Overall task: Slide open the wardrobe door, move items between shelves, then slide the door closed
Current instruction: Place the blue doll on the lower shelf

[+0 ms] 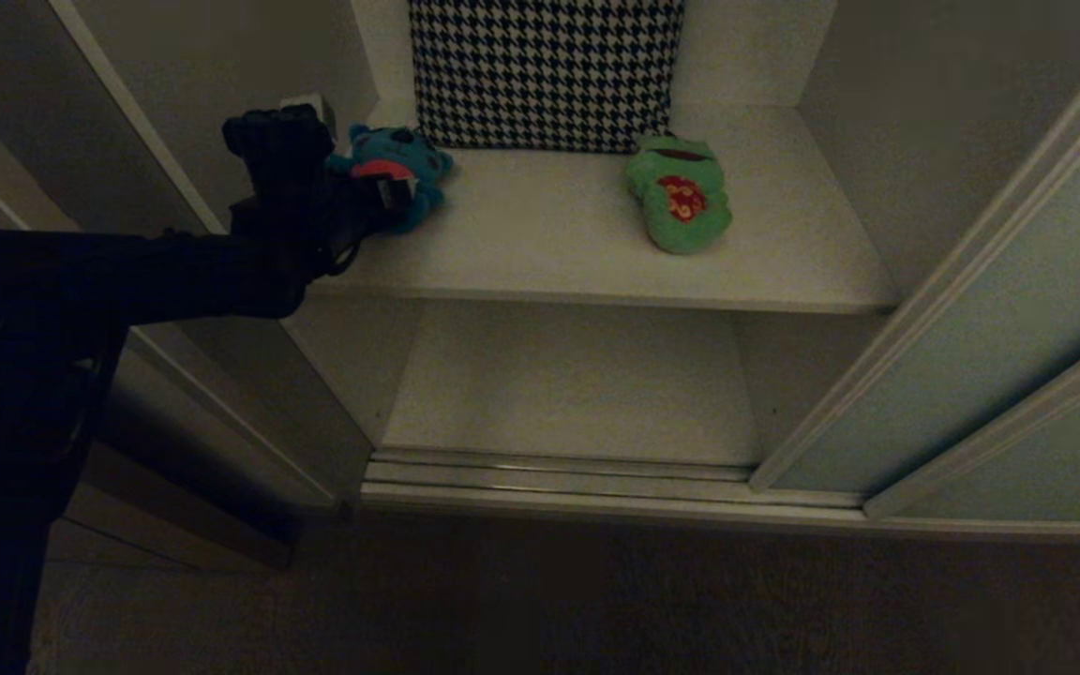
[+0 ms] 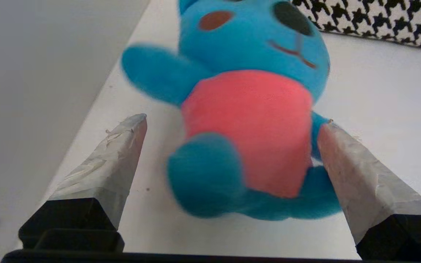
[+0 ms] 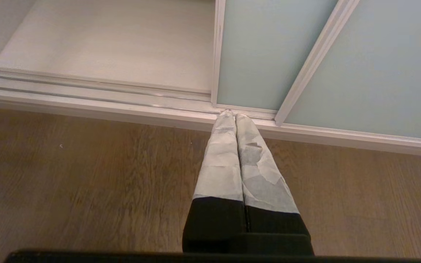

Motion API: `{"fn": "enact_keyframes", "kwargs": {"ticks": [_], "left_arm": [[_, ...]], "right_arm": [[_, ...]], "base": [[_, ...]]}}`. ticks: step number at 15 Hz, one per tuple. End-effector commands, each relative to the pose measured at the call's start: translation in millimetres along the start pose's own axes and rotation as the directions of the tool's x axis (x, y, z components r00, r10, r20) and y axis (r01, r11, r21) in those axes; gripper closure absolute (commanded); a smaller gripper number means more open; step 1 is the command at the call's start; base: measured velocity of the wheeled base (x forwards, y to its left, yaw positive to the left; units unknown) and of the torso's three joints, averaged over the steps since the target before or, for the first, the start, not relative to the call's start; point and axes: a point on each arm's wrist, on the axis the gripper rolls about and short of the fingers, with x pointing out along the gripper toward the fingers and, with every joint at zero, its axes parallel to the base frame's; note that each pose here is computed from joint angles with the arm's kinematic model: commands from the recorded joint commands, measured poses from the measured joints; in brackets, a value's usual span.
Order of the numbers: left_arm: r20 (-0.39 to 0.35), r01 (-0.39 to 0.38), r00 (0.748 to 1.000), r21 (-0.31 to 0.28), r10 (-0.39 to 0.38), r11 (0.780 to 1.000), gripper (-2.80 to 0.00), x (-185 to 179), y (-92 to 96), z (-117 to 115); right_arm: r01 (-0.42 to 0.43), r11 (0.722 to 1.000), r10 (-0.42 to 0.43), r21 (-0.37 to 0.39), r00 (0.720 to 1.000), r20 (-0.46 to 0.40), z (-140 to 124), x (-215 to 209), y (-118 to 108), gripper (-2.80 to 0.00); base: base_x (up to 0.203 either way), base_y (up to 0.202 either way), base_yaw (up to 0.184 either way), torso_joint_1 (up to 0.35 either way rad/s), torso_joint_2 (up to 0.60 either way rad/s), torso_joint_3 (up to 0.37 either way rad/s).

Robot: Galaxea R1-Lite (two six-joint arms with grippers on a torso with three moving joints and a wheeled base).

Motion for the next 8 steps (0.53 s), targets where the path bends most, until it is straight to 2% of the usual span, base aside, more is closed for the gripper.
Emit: {"fn": "enact_keyframes", "kwargs": {"ticks": [1,6,8], "left_arm": [[0.0,0.001,1.0,-0.017,-0.001,1.0,-2.8,3.9,-0.1,-8.5],[-0.011,0.017,1.0,-0.055,-0.017,0.998,-2.8,6.9,-1.4,-16.8],[-0.005,0.047,0.999,-0.064,-0.047,0.997,-2.8,7.3,-2.6,-16.9]], "right_arm": [[0.001,1.0,-0.001,0.0,1.0,0.0,0.1,0.1,0.0,0.0],[0.001,1.0,-0.001,0.001,1.0,0.0,0.1,0.1,0.0,0.0],[0.001,1.0,-0.001,0.0,1.0,0.0,0.1,0.1,0.0,0.0]], "base": [[0.0,0.0,0.0,0.0,0.0,0.0],[0.0,0.0,0.0,0.0,0.0,0.0],[0.0,0.0,0.0,0.0,0.0,0.0]]}}
